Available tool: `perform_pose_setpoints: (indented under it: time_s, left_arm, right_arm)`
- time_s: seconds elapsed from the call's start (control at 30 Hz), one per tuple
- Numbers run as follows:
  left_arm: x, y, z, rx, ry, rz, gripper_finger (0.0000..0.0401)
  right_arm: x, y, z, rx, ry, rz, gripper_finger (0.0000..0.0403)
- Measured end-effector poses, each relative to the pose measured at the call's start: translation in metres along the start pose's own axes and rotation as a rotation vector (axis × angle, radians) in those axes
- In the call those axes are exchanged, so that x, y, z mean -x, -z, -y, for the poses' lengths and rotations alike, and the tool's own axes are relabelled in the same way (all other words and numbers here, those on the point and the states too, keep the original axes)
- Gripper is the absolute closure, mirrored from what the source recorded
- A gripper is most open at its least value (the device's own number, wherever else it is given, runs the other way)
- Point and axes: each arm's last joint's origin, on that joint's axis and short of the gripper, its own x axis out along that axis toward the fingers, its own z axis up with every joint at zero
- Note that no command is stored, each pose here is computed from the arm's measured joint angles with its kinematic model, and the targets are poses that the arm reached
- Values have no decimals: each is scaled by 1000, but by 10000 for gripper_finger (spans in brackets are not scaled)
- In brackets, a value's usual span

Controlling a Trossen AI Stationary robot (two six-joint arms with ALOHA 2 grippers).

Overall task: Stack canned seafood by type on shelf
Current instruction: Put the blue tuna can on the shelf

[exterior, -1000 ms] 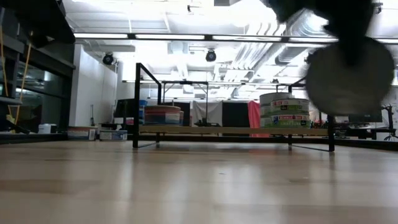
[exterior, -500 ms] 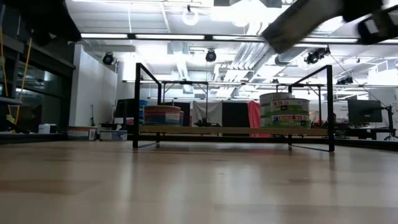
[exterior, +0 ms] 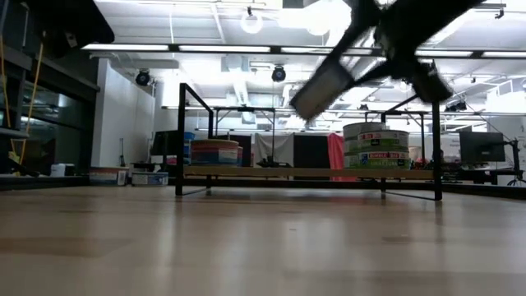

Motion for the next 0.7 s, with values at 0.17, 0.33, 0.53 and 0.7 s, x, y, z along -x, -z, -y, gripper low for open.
perform_pose_setpoints:
  time_s: [0.17, 0.33, 0.53, 0.7]
  left_arm:
    - [0, -1, 1, -2, 6, 5, 400]
    - [0, -1, 2, 6, 19, 14, 400]
    - [0, -2, 3, 9, 25, 18, 400]
    - [0, -2, 3, 31, 26, 15, 400]
  right_arm:
    - [-24, 31, 18, -244, -151, 259, 291]
    - [-46, 46, 41, -407, -302, 503, 291]
    - [-82, 26, 47, -435, -271, 595, 291]
    - [-97, 7, 47, -426, -197, 588, 291]
